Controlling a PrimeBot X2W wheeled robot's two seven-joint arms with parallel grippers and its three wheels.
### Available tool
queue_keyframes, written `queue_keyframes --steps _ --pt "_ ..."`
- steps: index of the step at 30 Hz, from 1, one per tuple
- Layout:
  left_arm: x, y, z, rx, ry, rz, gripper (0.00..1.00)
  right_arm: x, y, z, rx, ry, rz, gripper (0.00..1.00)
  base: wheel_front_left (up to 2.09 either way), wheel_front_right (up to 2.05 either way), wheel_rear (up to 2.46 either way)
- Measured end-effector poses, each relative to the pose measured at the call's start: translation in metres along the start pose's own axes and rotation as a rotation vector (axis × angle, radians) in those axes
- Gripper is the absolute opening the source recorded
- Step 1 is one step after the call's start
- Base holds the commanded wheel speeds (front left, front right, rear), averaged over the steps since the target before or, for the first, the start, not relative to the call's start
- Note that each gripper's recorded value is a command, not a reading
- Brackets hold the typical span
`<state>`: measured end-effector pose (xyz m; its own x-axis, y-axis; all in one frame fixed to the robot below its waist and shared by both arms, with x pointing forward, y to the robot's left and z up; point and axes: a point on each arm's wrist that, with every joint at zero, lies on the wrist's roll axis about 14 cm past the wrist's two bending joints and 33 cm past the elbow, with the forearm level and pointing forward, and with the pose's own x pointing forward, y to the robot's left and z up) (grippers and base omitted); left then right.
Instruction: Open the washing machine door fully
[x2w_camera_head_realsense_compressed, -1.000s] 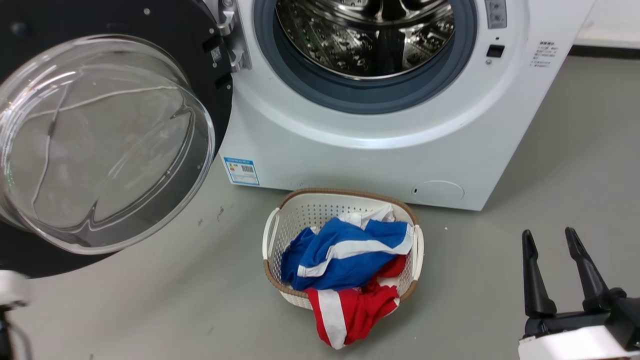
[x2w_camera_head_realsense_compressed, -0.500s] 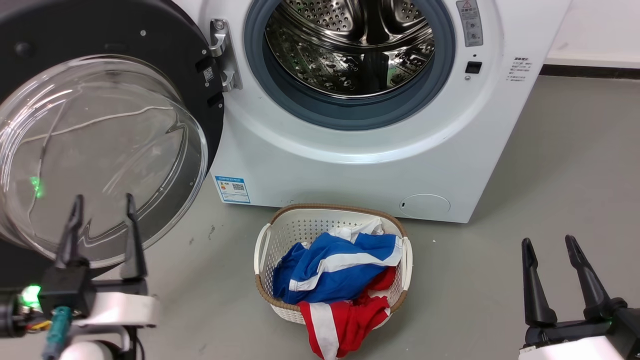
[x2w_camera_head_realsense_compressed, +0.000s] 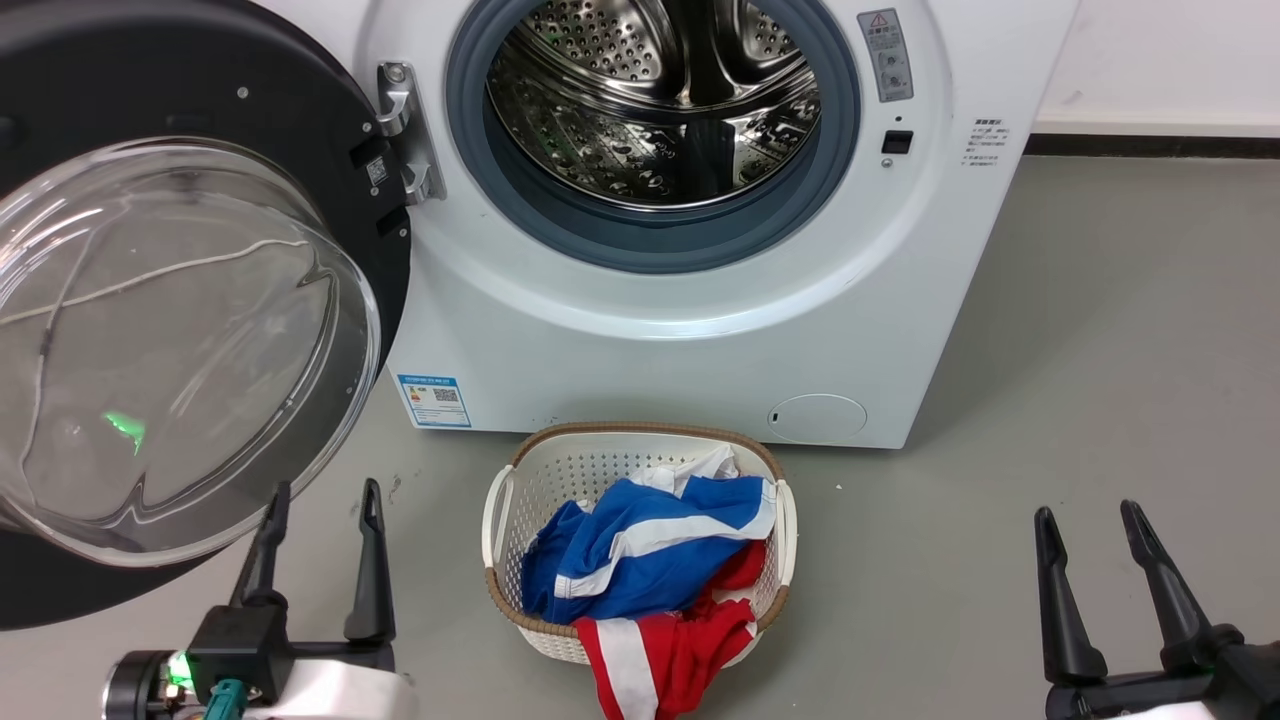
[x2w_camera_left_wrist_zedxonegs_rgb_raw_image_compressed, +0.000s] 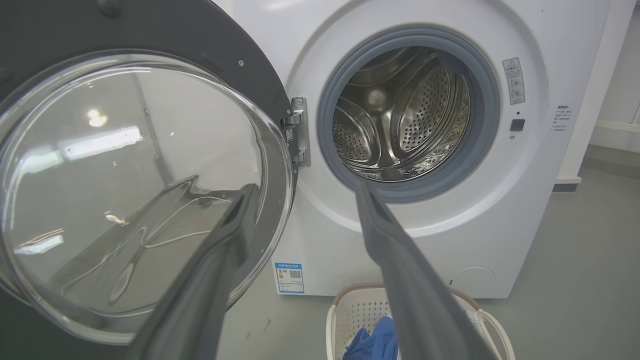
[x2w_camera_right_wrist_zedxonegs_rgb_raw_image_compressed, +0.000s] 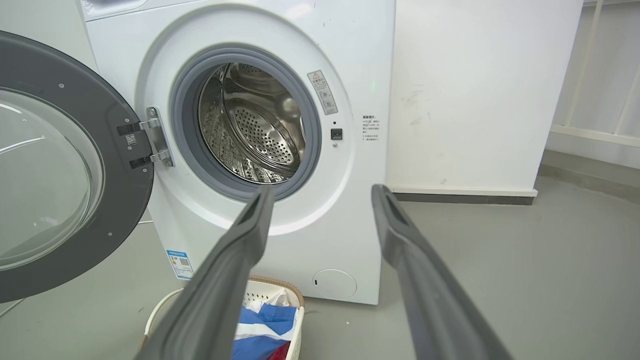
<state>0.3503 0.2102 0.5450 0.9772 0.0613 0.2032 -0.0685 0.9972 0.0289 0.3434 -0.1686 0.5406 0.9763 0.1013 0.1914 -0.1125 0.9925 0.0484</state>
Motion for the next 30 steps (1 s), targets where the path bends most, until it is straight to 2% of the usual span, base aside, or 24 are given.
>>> queue_keyframes --steps 7,30 --pt "-0.007 -0.016 -0.01 -0.031 0.034 -0.025 1.0 -0.012 -0.008 -0.009 0.014 0.034 -0.031 1.0 0.0 0.0 0.0" --pt "-0.027 -0.023 -0.035 -0.047 0.123 -0.039 1.0 -0.026 -0.017 -0.012 0.016 0.05 -0.065 1.0 0.0 0.0 0.0"
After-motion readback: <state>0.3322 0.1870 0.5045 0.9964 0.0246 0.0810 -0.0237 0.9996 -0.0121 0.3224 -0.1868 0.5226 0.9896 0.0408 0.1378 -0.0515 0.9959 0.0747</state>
